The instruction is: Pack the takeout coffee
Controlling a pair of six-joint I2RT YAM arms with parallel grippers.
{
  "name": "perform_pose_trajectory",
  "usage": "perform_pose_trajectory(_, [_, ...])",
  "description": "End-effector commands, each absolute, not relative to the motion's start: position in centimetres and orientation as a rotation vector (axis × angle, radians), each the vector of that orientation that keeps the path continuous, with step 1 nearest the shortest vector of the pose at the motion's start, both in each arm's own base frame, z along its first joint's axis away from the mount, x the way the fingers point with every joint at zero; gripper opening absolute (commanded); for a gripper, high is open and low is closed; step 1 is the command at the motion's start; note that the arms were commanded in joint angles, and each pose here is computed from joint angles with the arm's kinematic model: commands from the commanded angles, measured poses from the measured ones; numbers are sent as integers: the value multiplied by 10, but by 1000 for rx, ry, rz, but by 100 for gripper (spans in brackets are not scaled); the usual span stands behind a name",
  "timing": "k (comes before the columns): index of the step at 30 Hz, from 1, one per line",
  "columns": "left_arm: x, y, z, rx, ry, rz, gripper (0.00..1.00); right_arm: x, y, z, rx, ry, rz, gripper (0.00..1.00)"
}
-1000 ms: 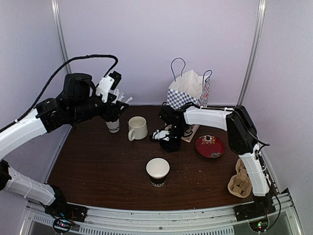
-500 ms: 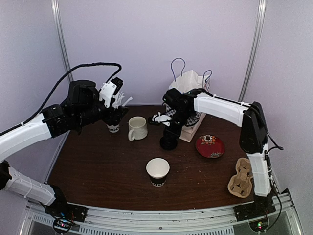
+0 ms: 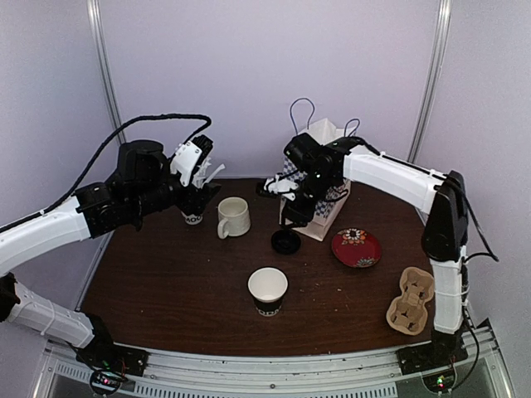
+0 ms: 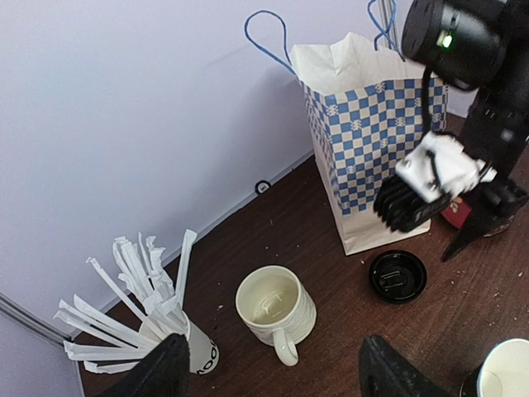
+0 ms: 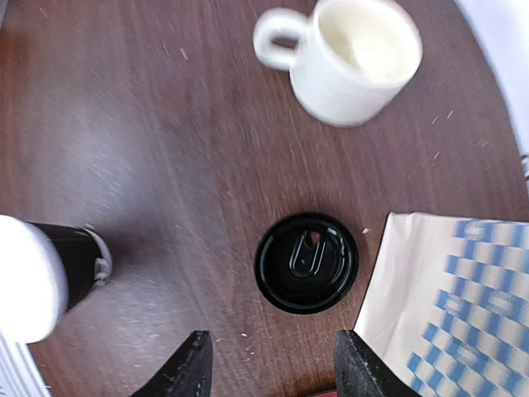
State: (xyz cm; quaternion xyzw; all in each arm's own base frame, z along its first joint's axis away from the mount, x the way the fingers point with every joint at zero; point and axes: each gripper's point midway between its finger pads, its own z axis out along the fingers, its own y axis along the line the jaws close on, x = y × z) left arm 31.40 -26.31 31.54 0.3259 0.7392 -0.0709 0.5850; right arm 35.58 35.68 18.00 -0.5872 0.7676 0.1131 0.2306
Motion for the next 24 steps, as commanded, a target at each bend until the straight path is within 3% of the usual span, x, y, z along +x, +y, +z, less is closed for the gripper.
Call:
perform_pose_trajectory(1, [317,-265,327,741,1673,-170,73,368,341,117,-1723,2258,149,54])
perform_pose_trajectory(7, [312,-267,329,755,1667,-200,73,379,343,85,-1779,2266,93,44])
perform_pose_trajectory(24, [310,-272,327,778,1674,-229,73,367,349,50,-1944,2225,151,44])
